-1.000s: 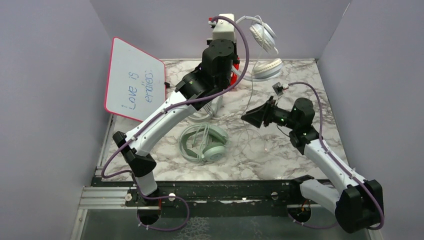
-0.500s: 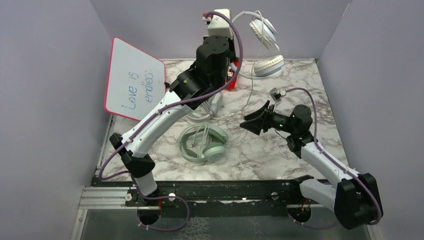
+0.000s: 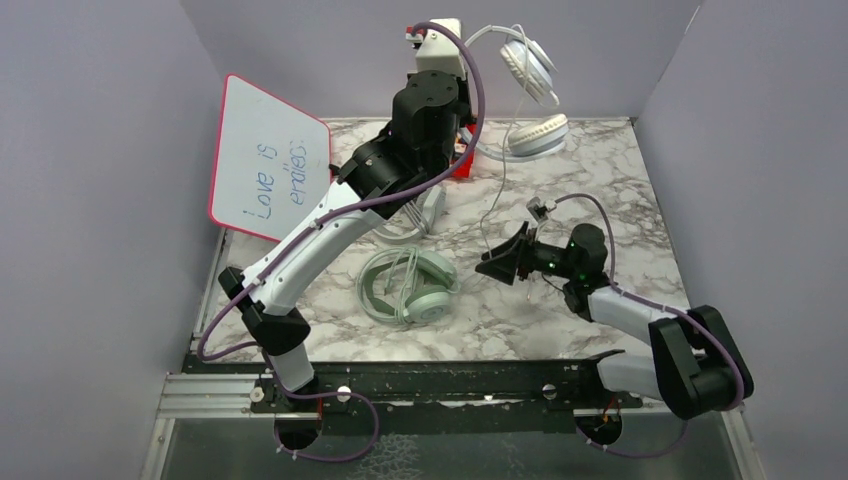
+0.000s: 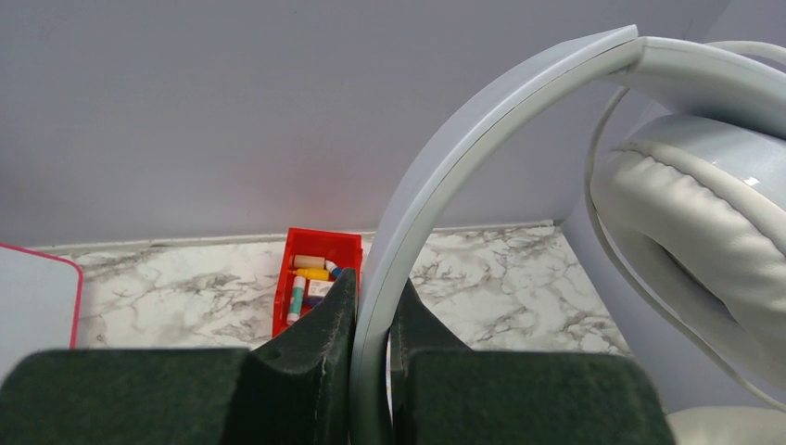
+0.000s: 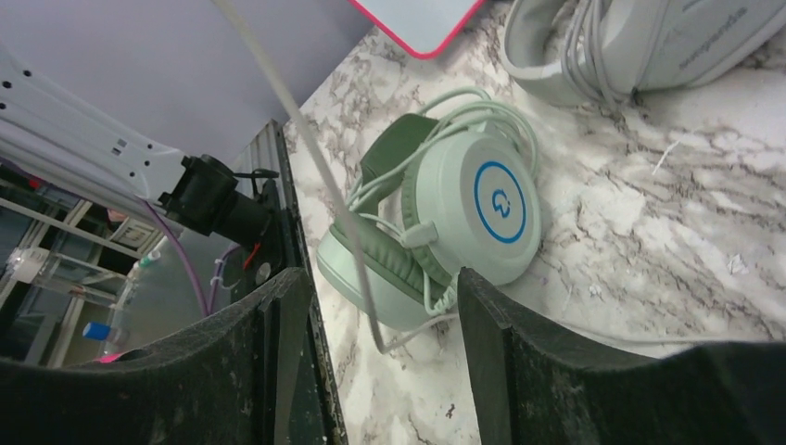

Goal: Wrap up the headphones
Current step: Wrap the headphones cable around the headphones.

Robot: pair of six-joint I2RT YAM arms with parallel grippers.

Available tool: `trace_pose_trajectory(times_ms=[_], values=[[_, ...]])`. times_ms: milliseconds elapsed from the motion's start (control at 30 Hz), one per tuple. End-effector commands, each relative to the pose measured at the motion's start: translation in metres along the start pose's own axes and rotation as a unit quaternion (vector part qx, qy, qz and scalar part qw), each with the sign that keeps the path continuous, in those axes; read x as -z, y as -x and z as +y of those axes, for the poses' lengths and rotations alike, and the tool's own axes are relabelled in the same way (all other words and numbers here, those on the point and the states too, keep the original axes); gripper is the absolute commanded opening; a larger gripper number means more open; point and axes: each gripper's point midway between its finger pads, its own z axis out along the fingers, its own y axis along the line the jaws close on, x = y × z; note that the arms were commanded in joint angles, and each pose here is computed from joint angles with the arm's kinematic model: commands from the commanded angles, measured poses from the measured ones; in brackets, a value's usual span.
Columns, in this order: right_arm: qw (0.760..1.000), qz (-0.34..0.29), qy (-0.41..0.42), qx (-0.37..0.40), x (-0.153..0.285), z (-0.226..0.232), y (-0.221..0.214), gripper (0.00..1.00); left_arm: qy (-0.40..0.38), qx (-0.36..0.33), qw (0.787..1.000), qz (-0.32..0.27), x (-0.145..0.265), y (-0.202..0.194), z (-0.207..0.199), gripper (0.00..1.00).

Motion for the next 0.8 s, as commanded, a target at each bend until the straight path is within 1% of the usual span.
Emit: trace_pose_trajectory(times_ms=[0, 133, 300, 467, 567, 600, 667, 767], values=[[1.000, -0.012, 0.020, 0.018, -0.002, 0.001, -0.007, 0.64, -0.032, 0.067, 0.996, -0.051, 0.023, 0.058, -0.001, 0.00], [0.999, -0.031, 0.025, 0.018, -0.001, 0.000, -0.008, 0.61, -0.038, 0.073, 0.995, -0.049, 0.025, 0.060, -0.001, 0.00], [0.998, -0.052, 0.019, 0.013, -0.006, -0.007, -0.001, 0.46, -0.058, 0.082, 0.994, -0.043, 0.028, 0.061, -0.005, 0.00], [0.997, -0.069, -0.025, 0.014, -0.008, -0.023, 0.015, 0.26, -0.083, 0.087, 0.992, -0.024, 0.032, 0.054, -0.007, 0.00], [0.996, -0.057, -0.060, 0.022, -0.004, -0.035, 0.024, 0.08, -0.114, 0.082, 0.990, -0.004, 0.037, 0.047, -0.010, 0.00], [0.996, -0.055, -0.072, 0.028, -0.001, -0.038, 0.026, 0.06, -0.125, 0.077, 0.989, 0.004, 0.039, 0.043, -0.011, 0.00], [0.993, -0.052, -0.092, 0.043, 0.007, -0.041, 0.032, 0.04, -0.146, 0.060, 0.987, 0.020, 0.043, 0.035, -0.010, 0.00], [0.991, -0.031, -0.117, 0.057, 0.013, -0.047, 0.038, 0.02, -0.203, 0.035, 0.978, 0.036, 0.056, 0.022, -0.015, 0.00]])
